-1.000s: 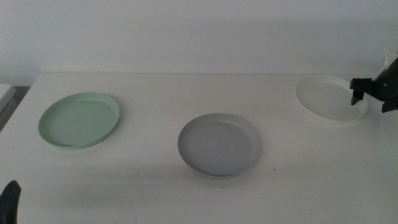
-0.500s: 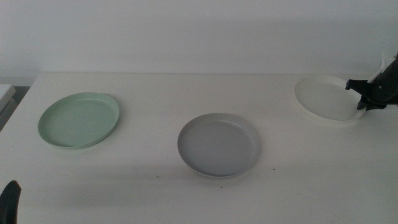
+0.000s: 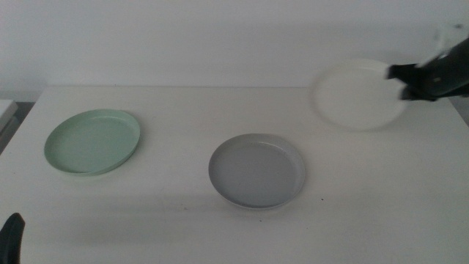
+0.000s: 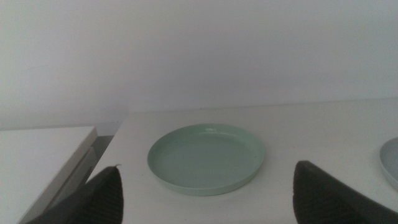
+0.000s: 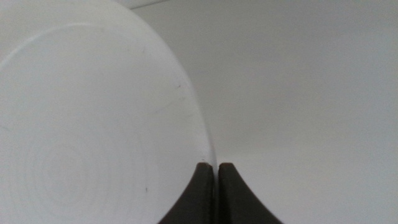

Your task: Stack the three bowls on top of each other.

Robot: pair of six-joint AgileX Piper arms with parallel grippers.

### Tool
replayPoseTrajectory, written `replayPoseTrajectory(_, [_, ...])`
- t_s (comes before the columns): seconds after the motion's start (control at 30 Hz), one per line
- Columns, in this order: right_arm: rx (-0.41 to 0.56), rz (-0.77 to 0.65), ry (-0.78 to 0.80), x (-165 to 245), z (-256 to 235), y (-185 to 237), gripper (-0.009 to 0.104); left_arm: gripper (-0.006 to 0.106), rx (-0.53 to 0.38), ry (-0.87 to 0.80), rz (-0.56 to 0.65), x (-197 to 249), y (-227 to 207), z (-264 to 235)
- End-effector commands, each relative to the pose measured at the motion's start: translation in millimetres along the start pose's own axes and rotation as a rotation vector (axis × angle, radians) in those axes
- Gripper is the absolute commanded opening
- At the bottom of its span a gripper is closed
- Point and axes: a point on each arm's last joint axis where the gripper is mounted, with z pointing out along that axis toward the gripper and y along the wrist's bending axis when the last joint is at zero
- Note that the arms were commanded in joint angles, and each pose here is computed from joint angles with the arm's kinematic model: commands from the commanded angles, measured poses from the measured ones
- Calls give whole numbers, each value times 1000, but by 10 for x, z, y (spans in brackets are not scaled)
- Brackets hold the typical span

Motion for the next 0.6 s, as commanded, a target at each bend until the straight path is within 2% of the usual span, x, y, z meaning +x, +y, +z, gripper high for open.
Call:
replayPoseTrajectory(0.0, [-81,-76,-72,279,-202,383,-2,94,0,-13,-5,-9,0,-3])
replayPoseTrajectory(0.1, [-163,-138,-97,564,-375,782,-3,94,0,-13,-5,-9,0,-3])
replayPoseTrajectory(0.27, [-240,-253,-16,933,-399,1278,-3,94,0,-13,-5,-9,0,-3])
replayPoseTrajectory(0.57, [-248,-291,38,1137,-119,1444,-3,94,-4,-13,20,-9,4,-3])
